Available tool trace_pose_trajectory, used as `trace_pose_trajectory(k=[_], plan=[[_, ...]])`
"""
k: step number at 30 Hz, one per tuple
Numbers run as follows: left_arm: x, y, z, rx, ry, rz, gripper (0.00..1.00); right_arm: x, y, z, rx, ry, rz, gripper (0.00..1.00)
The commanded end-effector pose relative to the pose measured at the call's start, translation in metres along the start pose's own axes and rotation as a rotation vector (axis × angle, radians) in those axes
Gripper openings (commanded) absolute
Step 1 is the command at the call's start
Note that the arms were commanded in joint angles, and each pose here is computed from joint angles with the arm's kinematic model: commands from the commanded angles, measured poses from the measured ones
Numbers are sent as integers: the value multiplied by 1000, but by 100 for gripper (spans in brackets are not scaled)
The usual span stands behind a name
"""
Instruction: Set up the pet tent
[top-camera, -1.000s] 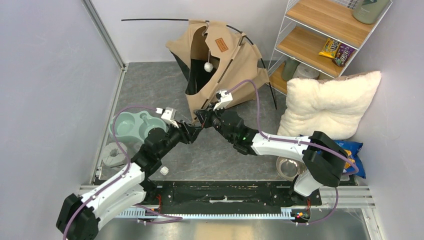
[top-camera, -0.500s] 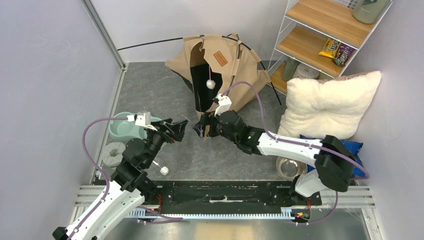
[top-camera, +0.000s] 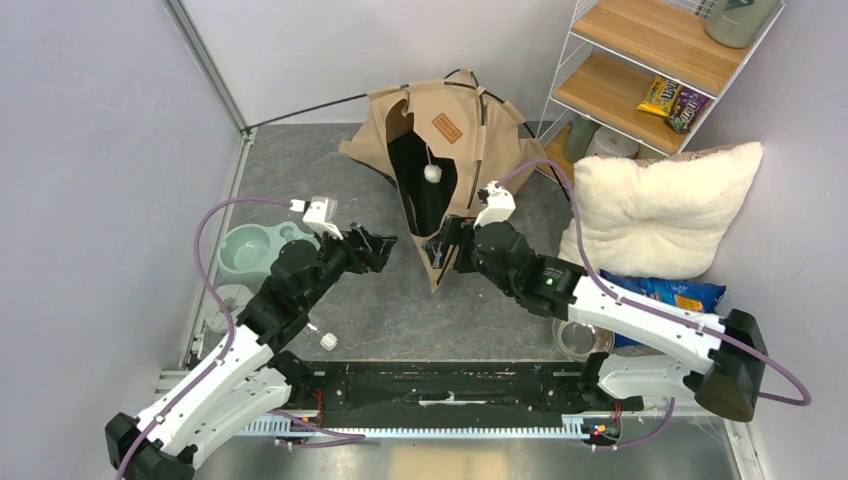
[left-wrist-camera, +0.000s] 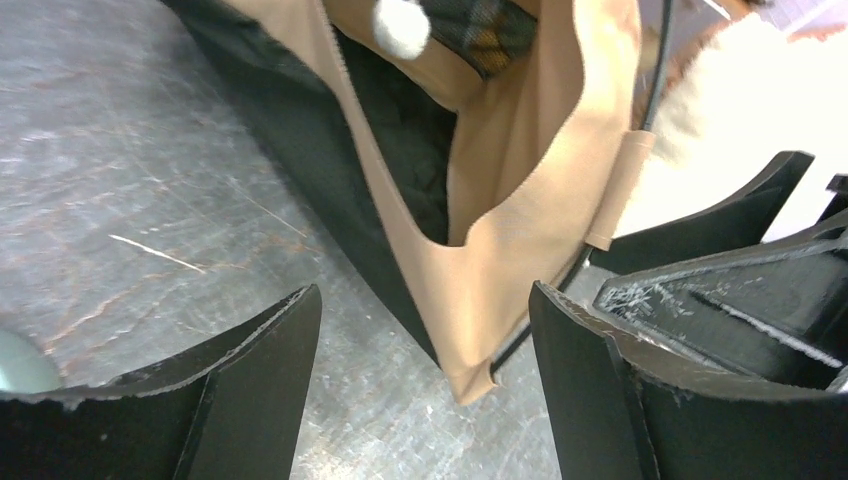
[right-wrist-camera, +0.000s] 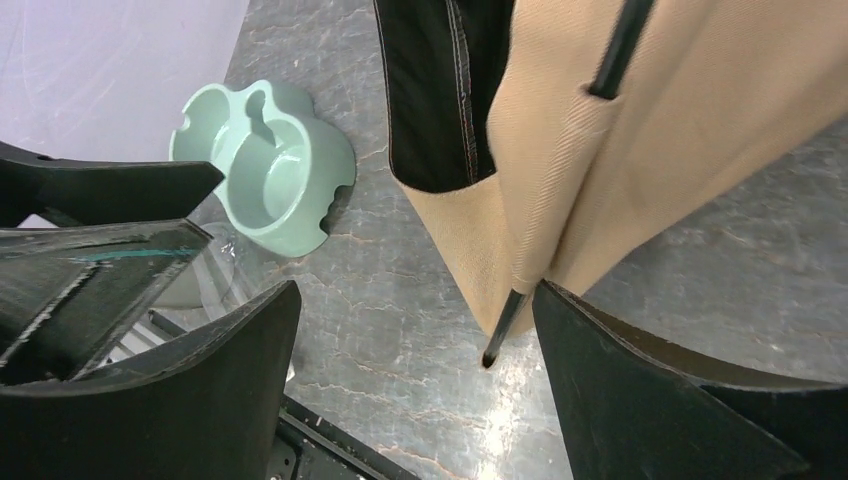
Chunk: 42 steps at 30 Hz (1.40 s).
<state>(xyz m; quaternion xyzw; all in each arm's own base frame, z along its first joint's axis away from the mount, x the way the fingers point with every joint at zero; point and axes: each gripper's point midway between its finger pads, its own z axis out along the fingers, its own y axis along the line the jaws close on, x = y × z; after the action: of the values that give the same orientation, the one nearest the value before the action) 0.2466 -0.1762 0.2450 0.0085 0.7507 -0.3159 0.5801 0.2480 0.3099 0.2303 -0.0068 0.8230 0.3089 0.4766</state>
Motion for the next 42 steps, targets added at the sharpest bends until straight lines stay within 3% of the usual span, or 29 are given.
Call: trace_pose_trajectory(k=[1, 6, 11, 20, 27, 30, 34, 38, 42], plan=[[-17, -43, 9, 179, 7, -9, 81, -21, -21, -25, 92, -57, 34, 92], [-16, -66, 23, 279, 54, -2, 76, -26, -45, -49, 164, -64, -24, 94], [-20, -83, 45, 327, 84, 8, 69, -46, -78, -80, 289, -153, -43, 93], [-11, -139, 92, 326, 79, 192, 66, -87, -111, -122, 445, -307, -89, 92], [22, -130, 140, 17, 143, 347, 64, -89, -118, -126, 485, -309, -110, 92], [38, -129, 149, 6, 170, 365, 64, -93, -122, -131, 502, -319, -115, 92], [44, -120, 159, -55, 197, 410, 46, -98, -126, -140, 505, -345, -100, 92], [33, -110, 161, -112, 197, 494, 6, -99, -127, -145, 491, -354, -86, 91], [7, -94, 156, -139, 191, 542, 2, -102, -122, -147, 473, -345, -85, 91]])
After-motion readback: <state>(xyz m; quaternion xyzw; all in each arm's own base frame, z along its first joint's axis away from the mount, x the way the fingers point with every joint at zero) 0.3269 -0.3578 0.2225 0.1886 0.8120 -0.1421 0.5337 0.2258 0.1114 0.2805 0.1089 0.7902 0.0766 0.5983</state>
